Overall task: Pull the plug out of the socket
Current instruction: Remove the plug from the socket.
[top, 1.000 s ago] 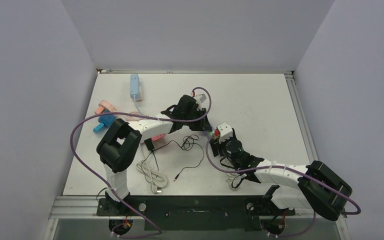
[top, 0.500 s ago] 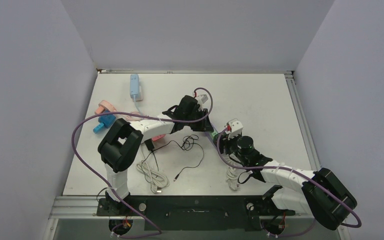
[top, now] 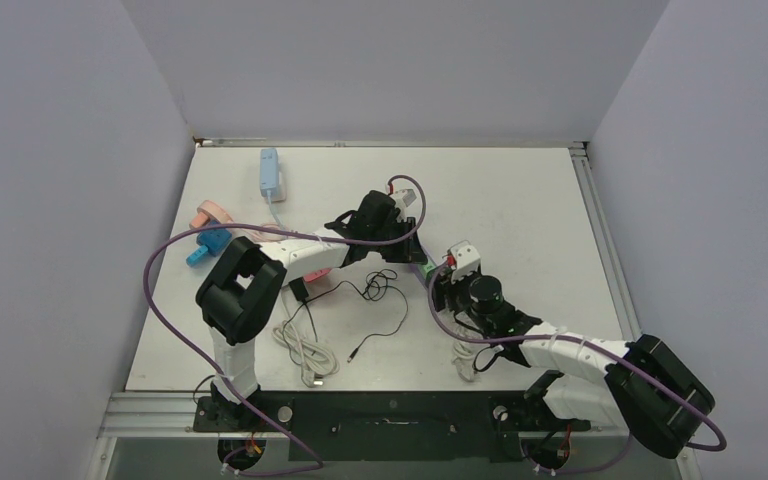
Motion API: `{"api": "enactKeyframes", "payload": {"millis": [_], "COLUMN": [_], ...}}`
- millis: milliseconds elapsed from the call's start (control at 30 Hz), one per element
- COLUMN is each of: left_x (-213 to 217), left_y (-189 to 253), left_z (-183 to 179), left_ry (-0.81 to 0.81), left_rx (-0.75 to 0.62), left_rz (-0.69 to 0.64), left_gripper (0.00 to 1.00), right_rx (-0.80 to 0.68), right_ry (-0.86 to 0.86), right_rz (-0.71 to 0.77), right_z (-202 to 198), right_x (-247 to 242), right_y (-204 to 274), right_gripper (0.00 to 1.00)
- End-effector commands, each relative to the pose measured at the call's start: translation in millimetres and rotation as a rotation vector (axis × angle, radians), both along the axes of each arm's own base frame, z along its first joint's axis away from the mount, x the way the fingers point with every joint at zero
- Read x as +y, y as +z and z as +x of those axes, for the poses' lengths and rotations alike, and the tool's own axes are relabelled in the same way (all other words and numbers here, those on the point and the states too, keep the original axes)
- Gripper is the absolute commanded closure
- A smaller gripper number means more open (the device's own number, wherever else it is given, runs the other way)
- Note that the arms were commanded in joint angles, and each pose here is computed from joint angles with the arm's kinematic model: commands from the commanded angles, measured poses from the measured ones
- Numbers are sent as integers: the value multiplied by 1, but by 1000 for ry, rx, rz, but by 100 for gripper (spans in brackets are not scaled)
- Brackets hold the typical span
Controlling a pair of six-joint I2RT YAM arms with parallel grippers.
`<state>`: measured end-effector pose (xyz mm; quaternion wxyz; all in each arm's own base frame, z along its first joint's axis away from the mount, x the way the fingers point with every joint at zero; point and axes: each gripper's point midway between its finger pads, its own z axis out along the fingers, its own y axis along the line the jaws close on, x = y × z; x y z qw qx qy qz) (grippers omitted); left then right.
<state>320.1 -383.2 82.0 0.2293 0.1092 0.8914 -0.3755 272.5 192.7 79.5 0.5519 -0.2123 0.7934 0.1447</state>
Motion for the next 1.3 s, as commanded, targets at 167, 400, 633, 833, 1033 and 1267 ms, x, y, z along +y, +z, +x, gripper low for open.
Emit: {"api": "enactKeyframes", "payload": {"millis": [167,400,633,833,1033,1267], "left_x": [28,28,28,27,26,24], "left_y": [-67,-69,-68,-64,-61,-59], "left_z": [-32,-33,-32,-32,-32,-33], "left_ry": [-27,-28,-26,-24,-22,-25], "left_rx": [137,142,139,132,130,138], "left_rz": [210,211,213,203,194,178], "left_gripper": [76,76,76,77,76,76], "right_rx": [-183,-196,-213,-204,-33,126], "right_ry": [41,32,75,139,148,155], "right_rz": [47,49,75,147,189,254], "right_z": [0,-1,-7,-18,-33,-64], "right_x": [30,28,34,45,53,67], "right_y": [55,58,64,77,61,46], "right_gripper": [95,95,95,95,95,95]}}
